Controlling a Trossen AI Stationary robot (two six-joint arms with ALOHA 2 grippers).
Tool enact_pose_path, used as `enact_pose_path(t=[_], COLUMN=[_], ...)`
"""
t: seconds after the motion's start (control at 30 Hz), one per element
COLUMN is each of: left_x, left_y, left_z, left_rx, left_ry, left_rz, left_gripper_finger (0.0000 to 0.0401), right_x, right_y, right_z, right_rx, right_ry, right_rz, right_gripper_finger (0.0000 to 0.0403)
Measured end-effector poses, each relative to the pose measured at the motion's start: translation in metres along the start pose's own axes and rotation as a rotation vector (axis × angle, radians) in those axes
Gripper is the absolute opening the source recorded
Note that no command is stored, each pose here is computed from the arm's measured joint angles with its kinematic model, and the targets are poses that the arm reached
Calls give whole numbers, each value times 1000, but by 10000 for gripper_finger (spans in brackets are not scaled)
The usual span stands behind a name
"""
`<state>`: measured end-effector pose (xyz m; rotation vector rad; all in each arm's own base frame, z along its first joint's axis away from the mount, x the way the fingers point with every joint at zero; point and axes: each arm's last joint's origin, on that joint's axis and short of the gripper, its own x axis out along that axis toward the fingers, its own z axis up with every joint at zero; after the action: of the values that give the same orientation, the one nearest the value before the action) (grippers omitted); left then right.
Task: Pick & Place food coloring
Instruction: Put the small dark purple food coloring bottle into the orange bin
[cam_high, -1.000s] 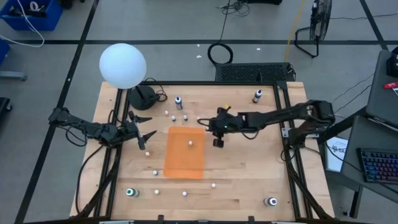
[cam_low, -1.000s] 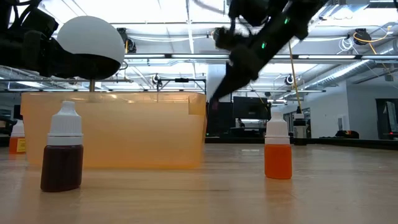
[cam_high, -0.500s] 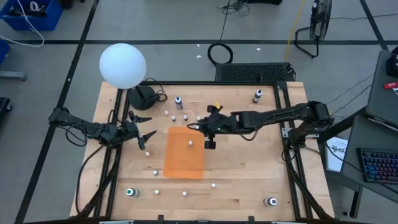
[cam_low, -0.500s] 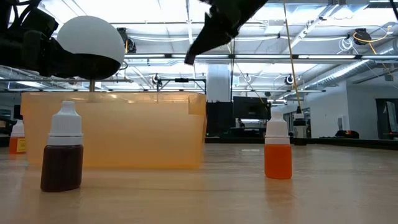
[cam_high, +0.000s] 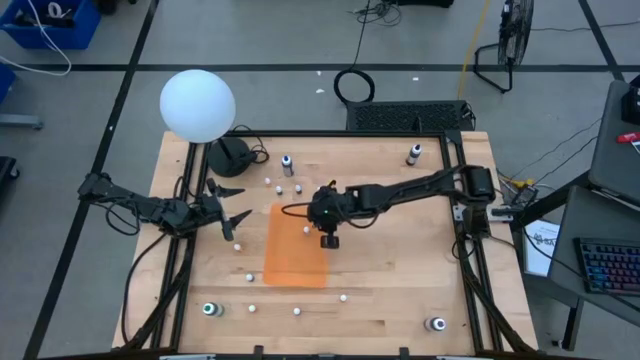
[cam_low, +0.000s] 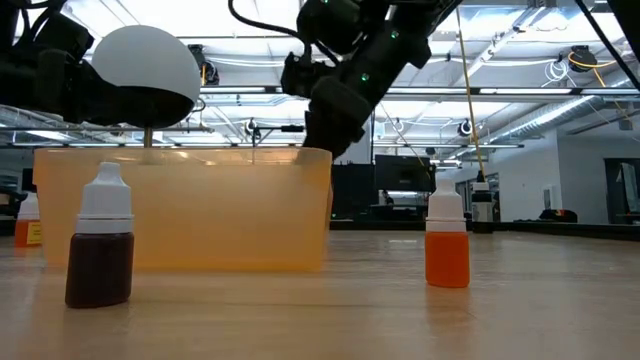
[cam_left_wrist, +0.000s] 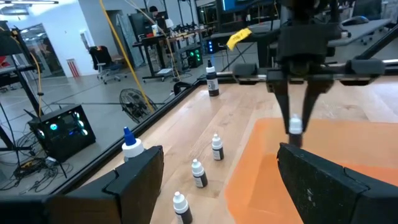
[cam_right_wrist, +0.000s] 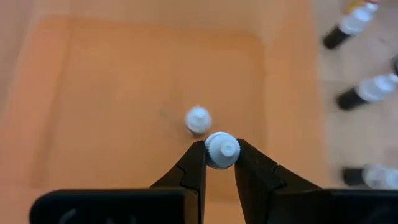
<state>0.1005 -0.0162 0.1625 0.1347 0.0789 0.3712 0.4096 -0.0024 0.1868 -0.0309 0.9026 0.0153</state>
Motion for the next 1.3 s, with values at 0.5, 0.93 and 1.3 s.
enact_pose_path(t=[0.5,0.93,1.3], left_x=[0,0,0], left_y=[0,0,0], left_z=[0,0,0], left_rx=[0,0,1], left_ry=[0,1,1], left_rz=[0,0,0], left_gripper_finger=[310,310,310], right_x=[29,35,31], right_y=[1,-6,-5], right_z=[-12,-16,-12], right_rx=[-1,-12,-11], right_ry=[39,52,38], right_rz=[30,16,17], right_gripper_finger=[49,49,129])
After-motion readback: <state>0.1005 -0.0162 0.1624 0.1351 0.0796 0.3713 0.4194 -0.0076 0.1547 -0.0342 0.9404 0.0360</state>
